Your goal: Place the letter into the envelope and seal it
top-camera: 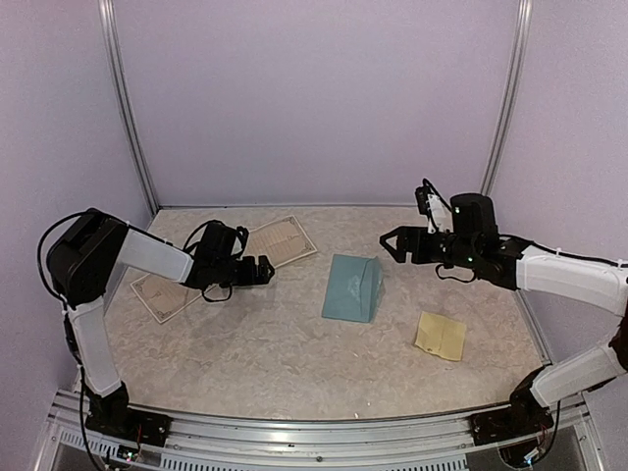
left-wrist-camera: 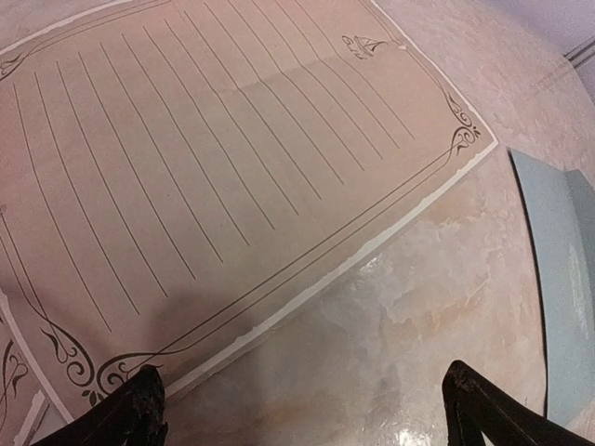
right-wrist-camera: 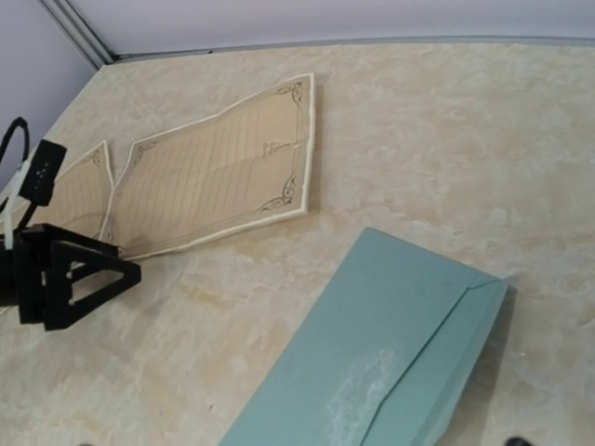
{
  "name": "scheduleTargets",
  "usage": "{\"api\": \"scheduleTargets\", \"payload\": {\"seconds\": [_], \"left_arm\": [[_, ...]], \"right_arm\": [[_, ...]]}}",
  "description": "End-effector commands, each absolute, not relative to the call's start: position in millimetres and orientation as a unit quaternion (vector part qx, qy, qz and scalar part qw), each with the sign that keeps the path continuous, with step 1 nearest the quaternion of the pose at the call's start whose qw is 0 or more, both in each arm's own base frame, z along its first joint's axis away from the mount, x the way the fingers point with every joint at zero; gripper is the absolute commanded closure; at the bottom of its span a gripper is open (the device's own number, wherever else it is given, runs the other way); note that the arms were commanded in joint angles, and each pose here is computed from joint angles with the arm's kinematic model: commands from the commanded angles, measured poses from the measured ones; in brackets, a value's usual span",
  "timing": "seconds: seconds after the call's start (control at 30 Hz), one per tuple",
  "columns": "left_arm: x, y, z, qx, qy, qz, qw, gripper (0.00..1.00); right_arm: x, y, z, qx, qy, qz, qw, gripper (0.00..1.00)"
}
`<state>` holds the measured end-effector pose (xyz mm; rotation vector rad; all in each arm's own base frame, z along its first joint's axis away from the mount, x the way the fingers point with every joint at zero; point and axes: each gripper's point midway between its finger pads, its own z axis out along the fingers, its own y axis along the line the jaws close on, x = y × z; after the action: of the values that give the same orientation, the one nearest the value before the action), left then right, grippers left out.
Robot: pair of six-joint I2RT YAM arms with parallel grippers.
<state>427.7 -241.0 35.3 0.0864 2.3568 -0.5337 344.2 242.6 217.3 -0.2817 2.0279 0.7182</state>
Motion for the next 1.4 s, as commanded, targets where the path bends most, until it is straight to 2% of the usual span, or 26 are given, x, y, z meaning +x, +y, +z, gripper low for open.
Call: {"api": "scheduleTargets", "payload": {"seconds": [0.0, 0.2, 0.47, 0.6, 0.8, 1.1, 1.37], "left_arm": [[376, -232, 3, 0.025, 0.936, -0.197, 0.290, 0.01], [295, -243, -11, 0.026, 0.945, -0.222, 0.240, 0.01], [196, -284, 18, 0.036, 0.935, -0.284, 0.210, 0.01], [195, -295, 57, 0.033, 0.925, -0.299, 0.233, 0.01], [229, -274, 103, 0.008, 0.911, -0.288, 0.296, 0.01], [259, -240, 77, -0.024, 0.915, -0.274, 0.293, 0.01], [250, -230, 39, -0.031, 0.925, -0.276, 0.260, 0.01]], "right_arm": [[341, 255, 220, -0.129, 0.829, 0.295, 0.456, 0.09], [337, 267, 208, -0.133, 0.842, 0.296, 0.430, 0.09], [323, 310, 185, -0.144, 0.857, 0.322, 0.376, 0.11], [315, 340, 173, -0.159, 0.858, 0.346, 0.345, 0.13], [325, 365, 141, -0.156, 0.871, 0.359, 0.295, 0.23], [346, 394, 106, -0.150, 0.884, 0.363, 0.254, 0.31], [357, 399, 76, -0.128, 0.893, 0.371, 0.219, 0.34]]}}
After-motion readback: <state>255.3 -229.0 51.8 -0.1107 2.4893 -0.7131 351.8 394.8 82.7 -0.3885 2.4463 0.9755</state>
